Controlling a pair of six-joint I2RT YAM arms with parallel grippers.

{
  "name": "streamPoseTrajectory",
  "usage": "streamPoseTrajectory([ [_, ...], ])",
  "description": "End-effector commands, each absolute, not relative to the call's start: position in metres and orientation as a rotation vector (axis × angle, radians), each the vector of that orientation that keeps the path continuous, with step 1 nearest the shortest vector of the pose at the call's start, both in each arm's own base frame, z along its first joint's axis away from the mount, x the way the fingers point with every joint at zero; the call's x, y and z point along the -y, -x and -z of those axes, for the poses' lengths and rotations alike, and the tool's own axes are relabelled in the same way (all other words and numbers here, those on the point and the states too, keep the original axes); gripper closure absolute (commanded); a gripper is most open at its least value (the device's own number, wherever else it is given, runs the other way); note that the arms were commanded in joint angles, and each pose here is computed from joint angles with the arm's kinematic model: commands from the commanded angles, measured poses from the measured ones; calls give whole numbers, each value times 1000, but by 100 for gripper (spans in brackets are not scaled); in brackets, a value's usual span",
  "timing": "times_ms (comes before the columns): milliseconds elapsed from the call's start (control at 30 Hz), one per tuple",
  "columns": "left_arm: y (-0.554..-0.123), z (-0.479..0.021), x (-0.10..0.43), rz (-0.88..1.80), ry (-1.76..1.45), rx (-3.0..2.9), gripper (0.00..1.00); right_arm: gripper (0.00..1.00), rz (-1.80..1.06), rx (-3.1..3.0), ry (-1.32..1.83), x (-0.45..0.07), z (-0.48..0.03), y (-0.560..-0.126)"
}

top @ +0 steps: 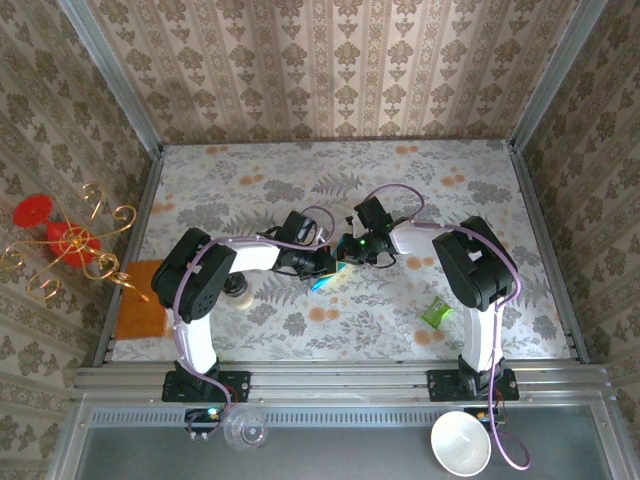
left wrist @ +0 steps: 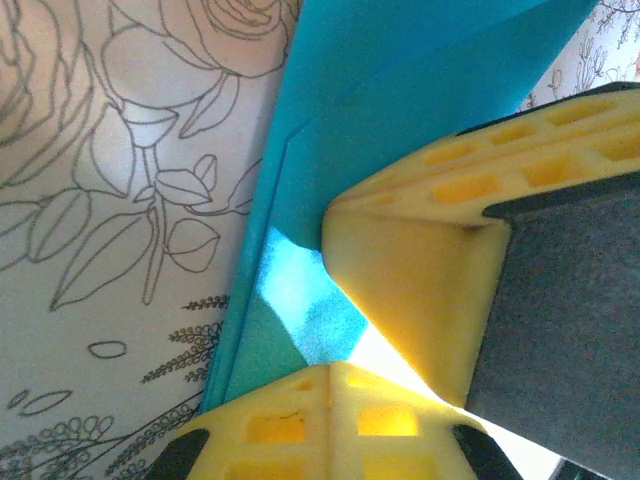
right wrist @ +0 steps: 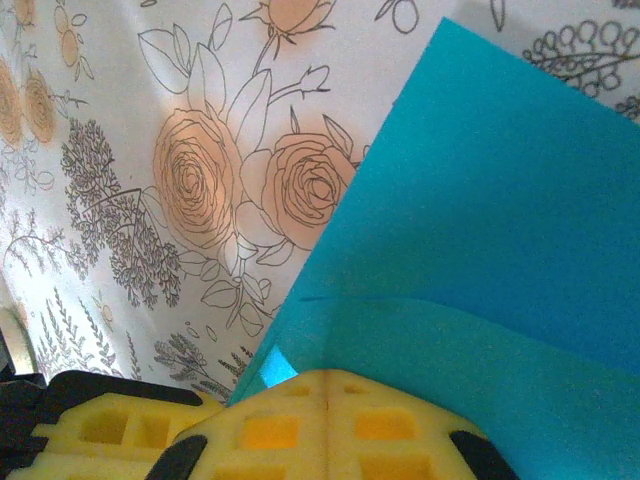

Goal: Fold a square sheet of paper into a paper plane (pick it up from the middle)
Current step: Fold the wing for the fifth time at the center of the table.

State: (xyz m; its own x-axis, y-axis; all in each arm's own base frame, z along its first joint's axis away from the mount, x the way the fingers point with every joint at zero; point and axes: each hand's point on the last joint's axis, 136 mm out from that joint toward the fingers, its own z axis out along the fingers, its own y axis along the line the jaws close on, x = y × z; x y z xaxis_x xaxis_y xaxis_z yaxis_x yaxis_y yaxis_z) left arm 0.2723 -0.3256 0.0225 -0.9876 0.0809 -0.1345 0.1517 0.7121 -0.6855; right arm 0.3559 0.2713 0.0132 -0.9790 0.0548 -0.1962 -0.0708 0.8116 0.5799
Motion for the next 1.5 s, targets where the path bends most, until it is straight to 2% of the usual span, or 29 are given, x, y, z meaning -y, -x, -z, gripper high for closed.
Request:
streamPoseTrajectory([
  [0,-250,-13,307,1097,-220,-2903,99,96,-615,-3045,-44,-227,50,-319],
  [400,-225,-19,279,1038,-331,-2963,100,96,-568,-3075,-36,-221,54,-317],
  [800,-223,-9,264,941,-314,-2997,100,96,-569,-3077,-39,-221,53,-316],
  [1100,-231,-46,287,979,-401,-2885,100,95,-575,-3074,-43,-221,52,-316],
  [1467,-266,-39,324,1015,-452,-2833,100,97,-593,-3083,-51,-222,56,-313],
])
